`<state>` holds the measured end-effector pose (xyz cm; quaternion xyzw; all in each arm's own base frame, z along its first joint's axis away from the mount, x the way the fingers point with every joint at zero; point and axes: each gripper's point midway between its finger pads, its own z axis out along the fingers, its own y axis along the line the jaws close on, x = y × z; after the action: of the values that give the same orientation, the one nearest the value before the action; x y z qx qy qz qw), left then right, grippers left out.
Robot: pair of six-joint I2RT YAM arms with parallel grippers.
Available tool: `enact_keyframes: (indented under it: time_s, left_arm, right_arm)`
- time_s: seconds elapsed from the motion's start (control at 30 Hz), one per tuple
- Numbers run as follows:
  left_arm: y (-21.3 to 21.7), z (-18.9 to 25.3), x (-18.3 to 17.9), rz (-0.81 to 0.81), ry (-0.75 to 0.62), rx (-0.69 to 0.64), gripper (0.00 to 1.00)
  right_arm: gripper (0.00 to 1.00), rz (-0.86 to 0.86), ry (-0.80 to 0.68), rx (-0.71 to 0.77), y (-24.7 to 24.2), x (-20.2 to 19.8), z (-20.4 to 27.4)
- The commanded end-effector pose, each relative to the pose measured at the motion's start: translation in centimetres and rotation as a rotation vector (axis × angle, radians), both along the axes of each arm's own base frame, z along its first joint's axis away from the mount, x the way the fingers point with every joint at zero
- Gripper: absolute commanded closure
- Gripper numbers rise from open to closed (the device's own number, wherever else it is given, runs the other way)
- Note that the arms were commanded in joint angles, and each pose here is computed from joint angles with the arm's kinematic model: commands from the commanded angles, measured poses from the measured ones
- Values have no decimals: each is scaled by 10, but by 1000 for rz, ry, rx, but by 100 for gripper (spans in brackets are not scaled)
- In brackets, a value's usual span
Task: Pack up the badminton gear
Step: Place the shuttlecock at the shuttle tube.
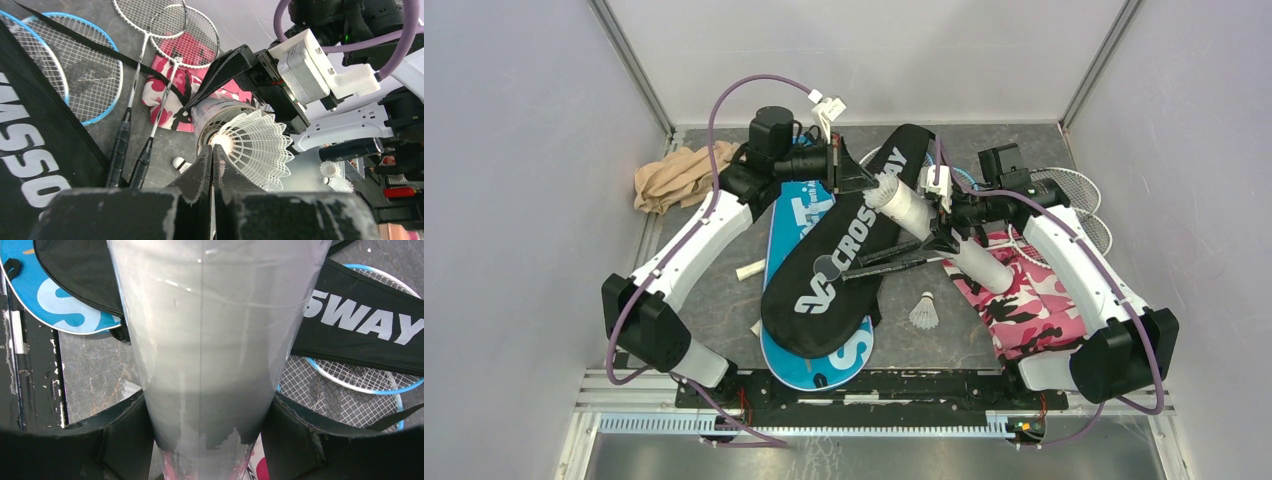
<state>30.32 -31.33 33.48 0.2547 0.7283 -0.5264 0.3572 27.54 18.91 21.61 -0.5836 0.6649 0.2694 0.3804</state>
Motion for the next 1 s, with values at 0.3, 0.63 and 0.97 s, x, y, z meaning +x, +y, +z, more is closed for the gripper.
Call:
enact_keyframes:
  time_s: [0.3,0.63,0.97]
  left_arm:
    - [9,27,0,34,-185,38,42]
    - [20,50,-19,-18,-329,42,17]
    - [4,42,-68,-292,-384,22,26]
  right_arm:
    - [90,13,-44,39,7,3,12]
    - [90,11,-49,30,6,6,12]
    - [89,16,-47,24,6,7,14]
